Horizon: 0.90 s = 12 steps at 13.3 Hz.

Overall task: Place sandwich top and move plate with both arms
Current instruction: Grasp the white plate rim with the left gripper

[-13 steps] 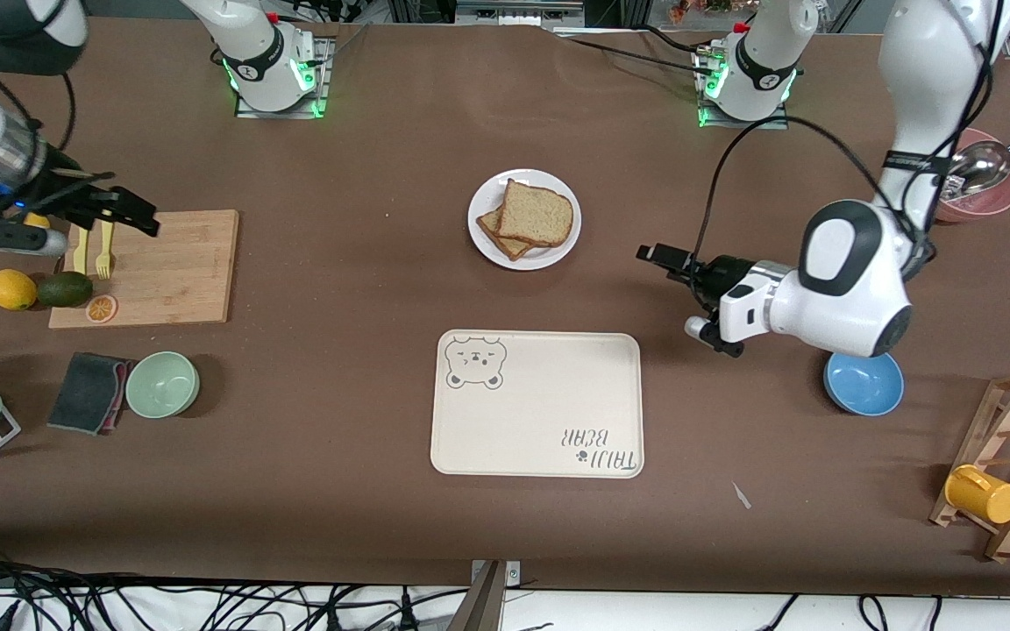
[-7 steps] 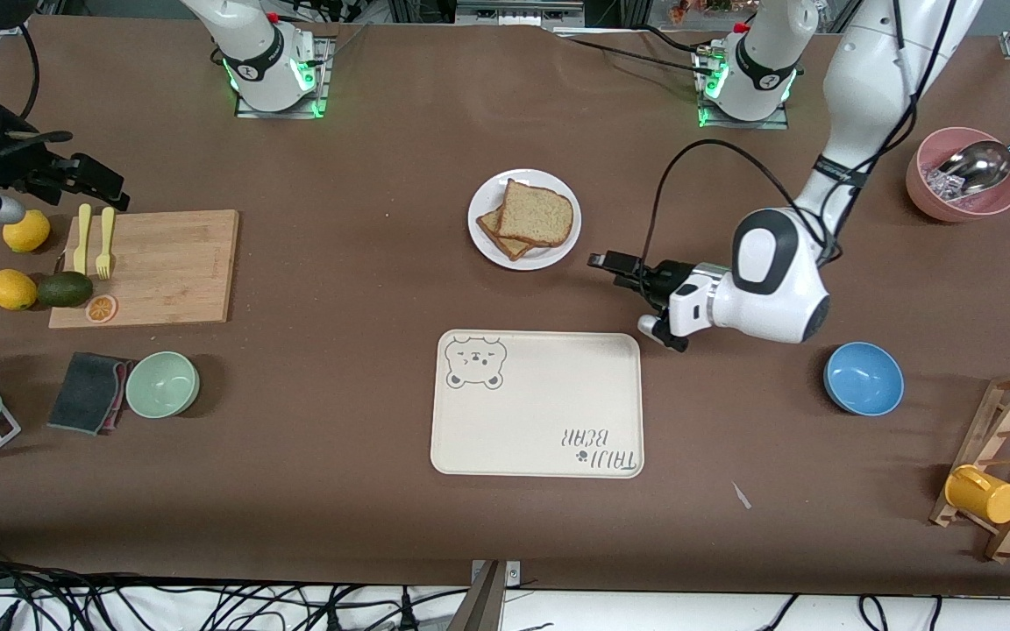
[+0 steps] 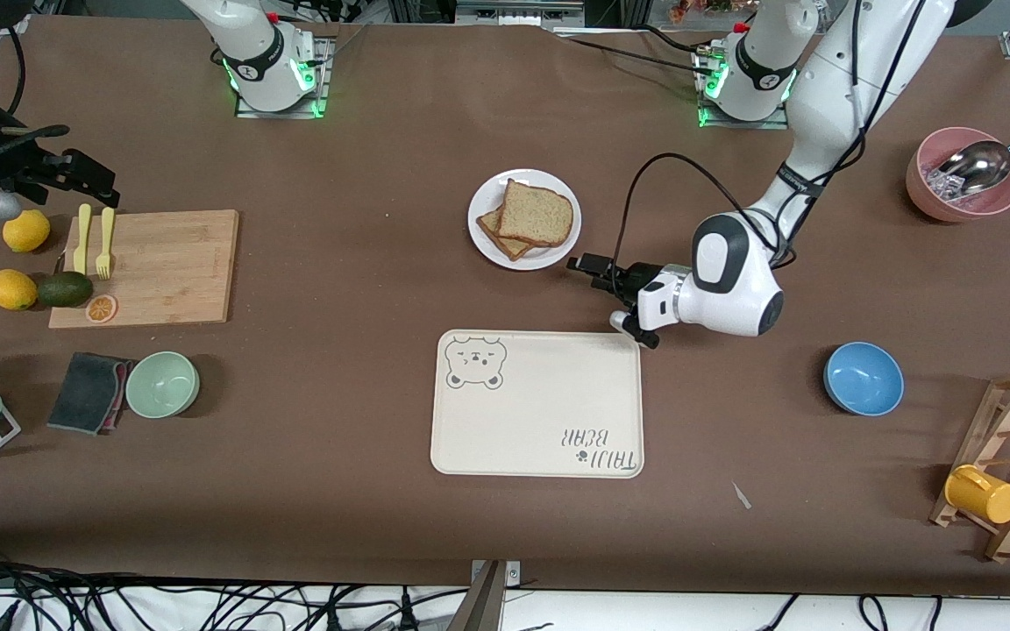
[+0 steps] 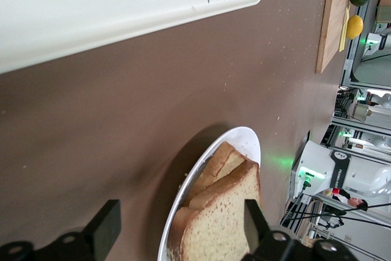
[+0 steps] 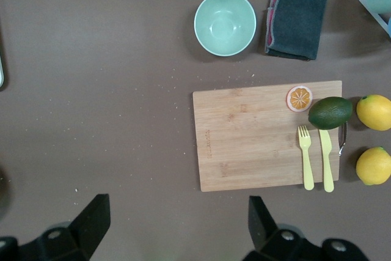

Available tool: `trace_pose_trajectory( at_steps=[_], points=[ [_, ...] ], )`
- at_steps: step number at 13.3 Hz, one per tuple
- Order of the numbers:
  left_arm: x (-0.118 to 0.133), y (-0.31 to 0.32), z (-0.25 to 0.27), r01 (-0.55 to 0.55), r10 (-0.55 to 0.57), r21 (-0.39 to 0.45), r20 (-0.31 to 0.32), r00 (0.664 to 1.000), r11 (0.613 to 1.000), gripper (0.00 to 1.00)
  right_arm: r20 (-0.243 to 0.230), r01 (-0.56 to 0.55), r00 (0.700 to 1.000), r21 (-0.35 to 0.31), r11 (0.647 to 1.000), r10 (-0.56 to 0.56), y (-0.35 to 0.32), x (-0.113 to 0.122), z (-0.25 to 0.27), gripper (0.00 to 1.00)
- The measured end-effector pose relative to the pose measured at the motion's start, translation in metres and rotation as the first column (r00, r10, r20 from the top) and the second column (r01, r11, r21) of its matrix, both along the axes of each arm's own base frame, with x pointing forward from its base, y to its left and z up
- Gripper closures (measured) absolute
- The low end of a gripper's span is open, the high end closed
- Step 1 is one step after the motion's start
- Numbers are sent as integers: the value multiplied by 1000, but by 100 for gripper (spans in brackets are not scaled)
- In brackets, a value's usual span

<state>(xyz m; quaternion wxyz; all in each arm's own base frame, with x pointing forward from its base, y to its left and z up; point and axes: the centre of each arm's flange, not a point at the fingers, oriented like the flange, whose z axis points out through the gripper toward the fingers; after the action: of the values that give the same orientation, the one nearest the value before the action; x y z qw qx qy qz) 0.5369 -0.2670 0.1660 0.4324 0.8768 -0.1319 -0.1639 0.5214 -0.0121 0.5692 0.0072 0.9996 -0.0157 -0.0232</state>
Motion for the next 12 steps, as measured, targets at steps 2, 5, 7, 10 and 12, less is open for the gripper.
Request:
trace_pose_trajectory(
  at_steps=[2, 5, 7, 10, 12],
  points=[
    [-4, -8, -5, 21, -20, -28, 26, 999, 999, 22, -2, 4, 1000, 0, 1000, -4, 0, 0, 0, 0],
    [-9, -8, -22, 50, -47, -66, 51, 998, 997, 41, -3, 13, 1000, -1, 1000, -13, 6, 0, 0, 0],
    [-11, -7, -27, 59, -55, -72, 54, 997, 996, 44, 0, 7, 1000, -1, 1000, -7, 10, 0, 2, 0],
    [-16, -17, -27, 79, -75, -74, 55, 996, 994, 47, 10, 5, 1000, -2, 1000, -5, 12, 1, 6, 0],
    [-23, -28, -27, 100, -96, -74, 53, 994, 992, 51, 17, 8, 1000, -1, 1000, -8, 9, 2, 10, 0]
  ],
)
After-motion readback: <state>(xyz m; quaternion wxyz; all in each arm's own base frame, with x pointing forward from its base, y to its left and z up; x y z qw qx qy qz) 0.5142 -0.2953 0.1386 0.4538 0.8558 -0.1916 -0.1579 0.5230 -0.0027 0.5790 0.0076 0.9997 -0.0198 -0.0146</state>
